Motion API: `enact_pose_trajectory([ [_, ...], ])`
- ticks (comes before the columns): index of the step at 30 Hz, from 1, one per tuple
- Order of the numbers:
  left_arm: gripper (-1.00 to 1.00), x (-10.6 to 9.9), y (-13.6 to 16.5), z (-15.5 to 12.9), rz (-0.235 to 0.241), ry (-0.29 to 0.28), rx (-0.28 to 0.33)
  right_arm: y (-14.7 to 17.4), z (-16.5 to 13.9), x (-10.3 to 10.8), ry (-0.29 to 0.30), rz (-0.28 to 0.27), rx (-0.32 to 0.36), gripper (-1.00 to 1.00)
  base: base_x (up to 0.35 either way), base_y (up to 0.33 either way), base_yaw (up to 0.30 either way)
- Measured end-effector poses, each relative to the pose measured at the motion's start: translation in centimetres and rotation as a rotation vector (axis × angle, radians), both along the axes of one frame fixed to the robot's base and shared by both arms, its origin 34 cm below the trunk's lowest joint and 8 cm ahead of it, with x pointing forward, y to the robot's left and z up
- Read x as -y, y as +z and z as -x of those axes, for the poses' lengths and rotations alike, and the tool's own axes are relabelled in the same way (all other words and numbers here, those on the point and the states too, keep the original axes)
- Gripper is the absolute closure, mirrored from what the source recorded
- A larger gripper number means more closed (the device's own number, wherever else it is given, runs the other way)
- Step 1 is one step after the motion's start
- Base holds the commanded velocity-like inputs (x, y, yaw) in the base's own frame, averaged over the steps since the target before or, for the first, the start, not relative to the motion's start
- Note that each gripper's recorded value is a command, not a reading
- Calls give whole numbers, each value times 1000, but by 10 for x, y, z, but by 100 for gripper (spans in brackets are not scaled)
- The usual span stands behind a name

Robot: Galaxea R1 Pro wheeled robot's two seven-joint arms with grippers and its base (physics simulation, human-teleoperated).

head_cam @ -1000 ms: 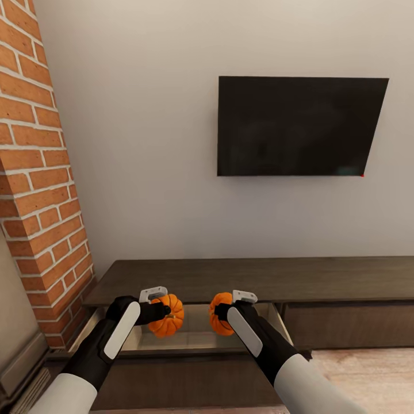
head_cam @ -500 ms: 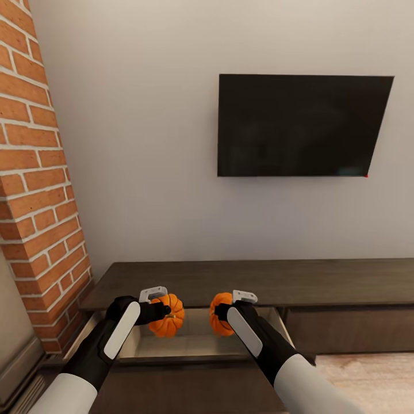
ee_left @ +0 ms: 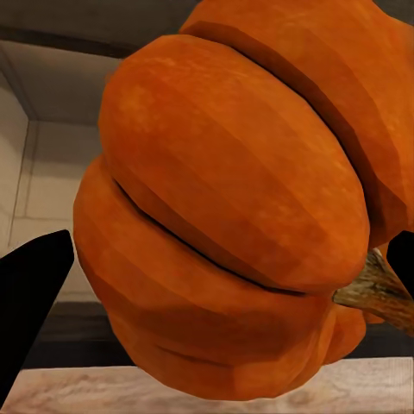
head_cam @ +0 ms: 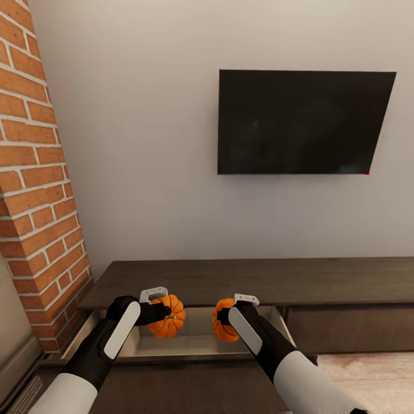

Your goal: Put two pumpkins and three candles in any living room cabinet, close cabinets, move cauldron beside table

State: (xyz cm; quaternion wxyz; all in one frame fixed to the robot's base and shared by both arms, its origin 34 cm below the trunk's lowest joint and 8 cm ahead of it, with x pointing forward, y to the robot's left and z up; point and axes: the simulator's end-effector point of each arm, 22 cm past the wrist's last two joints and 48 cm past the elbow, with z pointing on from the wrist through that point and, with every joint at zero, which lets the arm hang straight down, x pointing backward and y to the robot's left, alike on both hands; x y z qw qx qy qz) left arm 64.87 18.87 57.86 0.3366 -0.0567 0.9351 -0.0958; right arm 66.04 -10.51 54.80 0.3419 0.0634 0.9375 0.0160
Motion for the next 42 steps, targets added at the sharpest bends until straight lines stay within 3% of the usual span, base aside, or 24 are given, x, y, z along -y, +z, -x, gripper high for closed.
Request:
enact_pose_trajectory([
  [19,100,1,-44,10,1,8,7,-40,7,1,-10,-5,20,100,0,0,0],
  [23,100,-3,-48,6,-4,28,43,-47,8,0,-12,-11,30,100,0,0,0],
  [26,100,-11,-46,3,-66,33,64,-46,7,0,-13,-12,35,100,0,0,0],
  [29,100,-2,-45,2,-60,25,69,-46,7,0,-14,-12,36,100,0,0,0],
  [42,100,4,-44,3,-65,17,71,-40,1,0,-37,-31,76,100,78,-32,0],
])
